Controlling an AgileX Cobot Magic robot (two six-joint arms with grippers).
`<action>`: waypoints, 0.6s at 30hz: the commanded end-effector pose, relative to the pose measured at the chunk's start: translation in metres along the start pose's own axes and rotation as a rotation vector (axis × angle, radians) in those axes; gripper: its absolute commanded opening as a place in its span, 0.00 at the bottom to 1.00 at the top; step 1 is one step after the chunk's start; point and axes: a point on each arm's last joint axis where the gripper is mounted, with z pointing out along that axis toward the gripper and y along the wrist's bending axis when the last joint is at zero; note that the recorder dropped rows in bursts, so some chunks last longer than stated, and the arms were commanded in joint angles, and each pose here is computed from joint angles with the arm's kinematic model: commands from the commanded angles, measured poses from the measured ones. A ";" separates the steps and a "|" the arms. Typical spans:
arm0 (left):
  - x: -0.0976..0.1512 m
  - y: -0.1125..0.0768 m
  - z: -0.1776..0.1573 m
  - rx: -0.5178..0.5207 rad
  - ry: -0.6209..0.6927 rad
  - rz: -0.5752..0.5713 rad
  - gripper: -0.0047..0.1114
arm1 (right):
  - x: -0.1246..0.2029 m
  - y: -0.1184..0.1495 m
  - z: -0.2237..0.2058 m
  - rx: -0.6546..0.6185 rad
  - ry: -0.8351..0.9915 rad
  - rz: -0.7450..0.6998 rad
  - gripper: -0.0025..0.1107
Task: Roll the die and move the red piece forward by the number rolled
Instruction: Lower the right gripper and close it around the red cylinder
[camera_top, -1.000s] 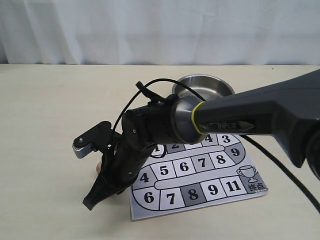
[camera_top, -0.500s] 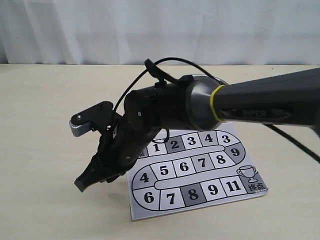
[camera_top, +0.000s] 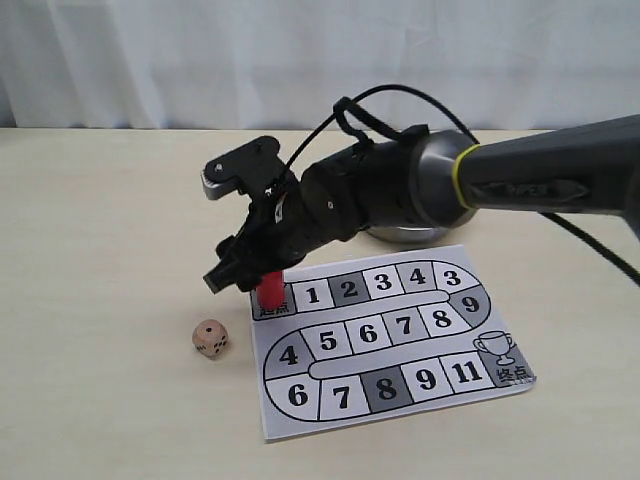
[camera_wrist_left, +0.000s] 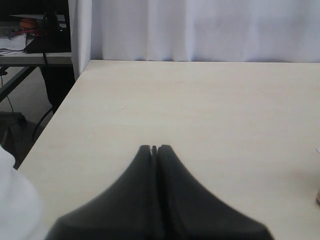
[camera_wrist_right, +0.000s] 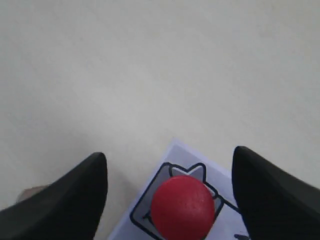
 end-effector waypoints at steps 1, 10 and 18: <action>-0.003 0.000 -0.001 0.007 -0.018 0.004 0.04 | 0.013 -0.005 0.022 0.023 0.043 -0.055 0.61; -0.003 0.000 -0.001 0.007 -0.018 0.004 0.04 | 0.016 -0.005 0.024 0.023 0.058 -0.030 0.56; -0.003 0.000 -0.001 0.007 -0.018 0.004 0.04 | 0.020 -0.005 0.028 0.023 0.089 0.002 0.56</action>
